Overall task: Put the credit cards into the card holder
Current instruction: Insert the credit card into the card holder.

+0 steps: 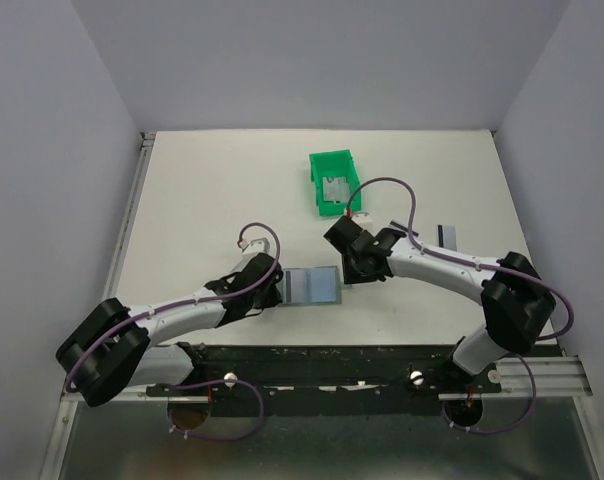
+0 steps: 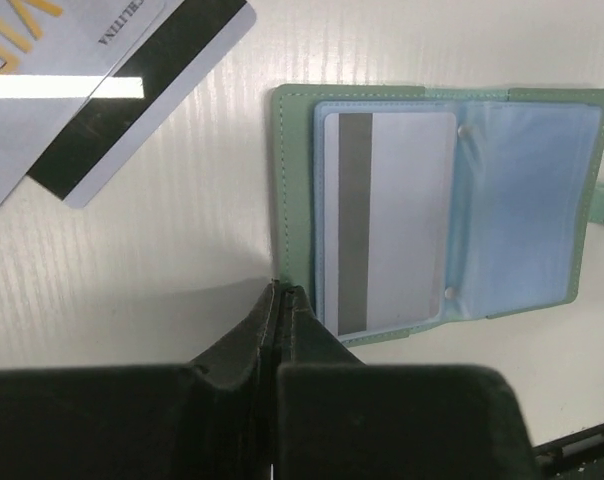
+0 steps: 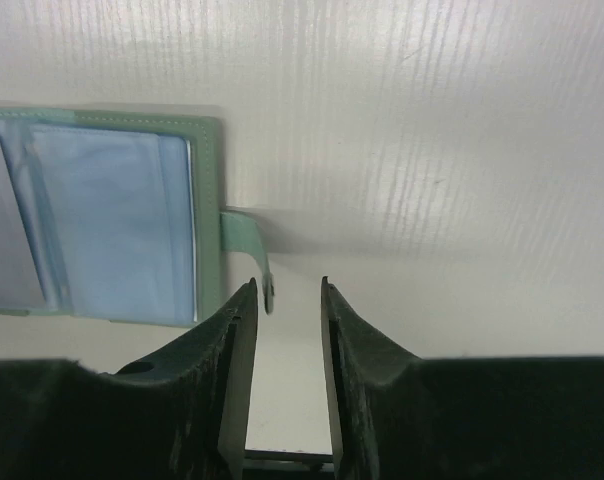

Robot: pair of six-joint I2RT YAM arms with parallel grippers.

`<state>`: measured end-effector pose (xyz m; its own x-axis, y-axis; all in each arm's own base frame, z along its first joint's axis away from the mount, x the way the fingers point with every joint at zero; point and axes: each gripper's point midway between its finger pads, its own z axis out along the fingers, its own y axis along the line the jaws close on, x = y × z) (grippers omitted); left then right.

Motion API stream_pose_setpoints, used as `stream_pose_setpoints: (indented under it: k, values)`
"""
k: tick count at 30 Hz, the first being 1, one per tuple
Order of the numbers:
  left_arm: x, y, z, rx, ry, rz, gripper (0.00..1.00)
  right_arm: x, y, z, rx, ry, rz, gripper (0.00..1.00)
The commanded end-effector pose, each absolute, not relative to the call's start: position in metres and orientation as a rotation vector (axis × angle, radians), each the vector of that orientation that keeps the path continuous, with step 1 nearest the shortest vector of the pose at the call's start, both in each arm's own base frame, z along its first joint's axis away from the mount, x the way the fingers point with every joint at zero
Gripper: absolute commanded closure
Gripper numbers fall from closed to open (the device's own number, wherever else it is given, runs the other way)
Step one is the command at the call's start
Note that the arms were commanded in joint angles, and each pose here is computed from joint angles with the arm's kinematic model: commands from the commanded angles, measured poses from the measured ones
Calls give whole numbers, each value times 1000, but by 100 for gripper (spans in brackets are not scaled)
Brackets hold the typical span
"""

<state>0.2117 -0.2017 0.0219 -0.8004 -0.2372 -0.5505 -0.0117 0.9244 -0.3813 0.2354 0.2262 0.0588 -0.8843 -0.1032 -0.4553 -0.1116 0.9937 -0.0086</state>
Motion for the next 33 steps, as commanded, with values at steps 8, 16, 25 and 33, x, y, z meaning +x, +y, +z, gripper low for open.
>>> stream_pose_setpoints:
  k: [8,16,25,33]
  values:
    - [227,-154,70,-227,2389,-294,66,239,204,107,-82,2544,1,45]
    - [271,-122,77,-286,2375,-169,61,227,201,116,-66,2534,91,45]
    - [304,-109,60,-366,2393,-129,59,213,196,112,-46,2543,158,45]
    - [269,-125,9,-423,2534,-174,69,210,198,111,-52,2542,197,45]
